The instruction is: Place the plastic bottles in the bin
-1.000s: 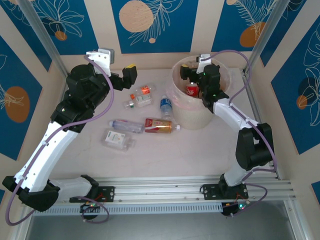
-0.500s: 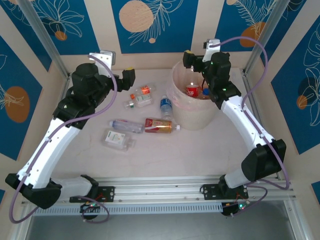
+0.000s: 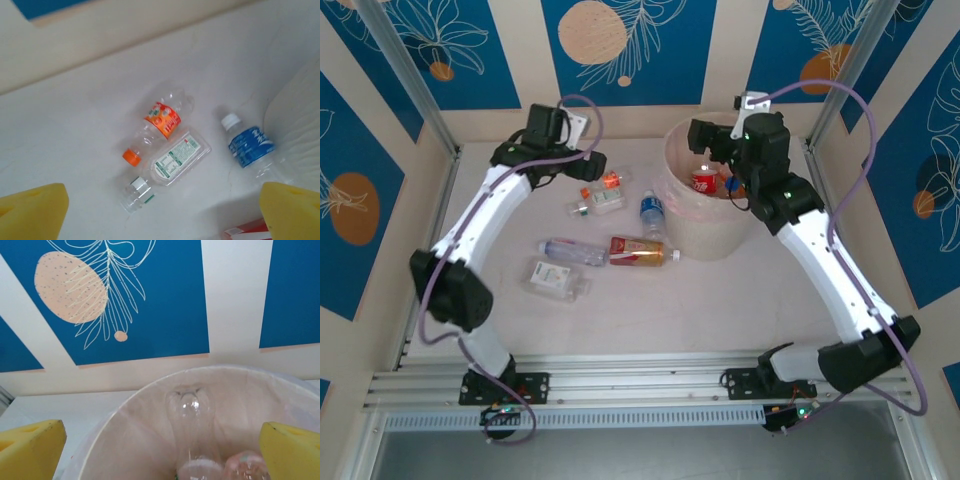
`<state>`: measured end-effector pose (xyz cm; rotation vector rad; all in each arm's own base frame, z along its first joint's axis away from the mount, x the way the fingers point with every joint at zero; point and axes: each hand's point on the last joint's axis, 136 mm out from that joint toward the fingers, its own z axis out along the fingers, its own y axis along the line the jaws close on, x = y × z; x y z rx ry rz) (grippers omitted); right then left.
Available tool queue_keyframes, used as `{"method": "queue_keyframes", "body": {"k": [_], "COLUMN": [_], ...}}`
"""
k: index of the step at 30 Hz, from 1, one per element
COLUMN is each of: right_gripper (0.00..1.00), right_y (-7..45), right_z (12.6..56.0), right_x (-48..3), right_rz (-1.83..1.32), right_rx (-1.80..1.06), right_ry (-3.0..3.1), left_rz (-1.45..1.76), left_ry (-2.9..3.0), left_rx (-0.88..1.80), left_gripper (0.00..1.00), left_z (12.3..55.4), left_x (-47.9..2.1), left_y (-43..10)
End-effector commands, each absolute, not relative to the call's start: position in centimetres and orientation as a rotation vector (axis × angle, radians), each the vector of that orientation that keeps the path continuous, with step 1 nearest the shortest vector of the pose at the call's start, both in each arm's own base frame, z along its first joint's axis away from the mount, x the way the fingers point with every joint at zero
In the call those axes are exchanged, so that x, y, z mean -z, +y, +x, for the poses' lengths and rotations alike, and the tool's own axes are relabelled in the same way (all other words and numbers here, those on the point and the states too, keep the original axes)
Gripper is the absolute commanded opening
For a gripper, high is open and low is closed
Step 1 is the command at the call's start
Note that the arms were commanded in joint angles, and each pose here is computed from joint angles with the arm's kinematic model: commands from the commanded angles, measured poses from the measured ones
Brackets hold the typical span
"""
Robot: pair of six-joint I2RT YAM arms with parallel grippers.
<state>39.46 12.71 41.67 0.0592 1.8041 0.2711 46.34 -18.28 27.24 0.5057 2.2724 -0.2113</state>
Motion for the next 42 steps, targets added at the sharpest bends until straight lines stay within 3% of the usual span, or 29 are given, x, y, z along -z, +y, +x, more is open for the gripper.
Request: {"method": "queue_keyframes", "body": {"k": [1,13,25,42], "right_gripper": [0.99,0.99,0.99,0.99], "right_y": [11.2,9.3,9.0,9.2], "right_z": [37.2,34.3,34.1,34.0], "right_x": [-42.4,-42.3,-42.1,-42.2], "right_rz": [0.125,0.199,0.206,0.187], "right_rx": [-0.266,-0.259,-0.242,-0.247], "right_ry": [1.784,1.766,1.759,1.758], "left_rz": [0.68,0.803,0.842,0.843], "left_ry": [2.365,2.59,2.66,2.69], "left_rx": [0.238,0.188,0.136,0.047], "left_gripper": [0.95,0.91,0.87,0.81], "left_z": [46.3,48.7,48.9,49.3], "left_x": [-24.3,-13.6,-8.9,-6.1], "left_y": [-19.2,-20.4,-21.5,-22.0]}}
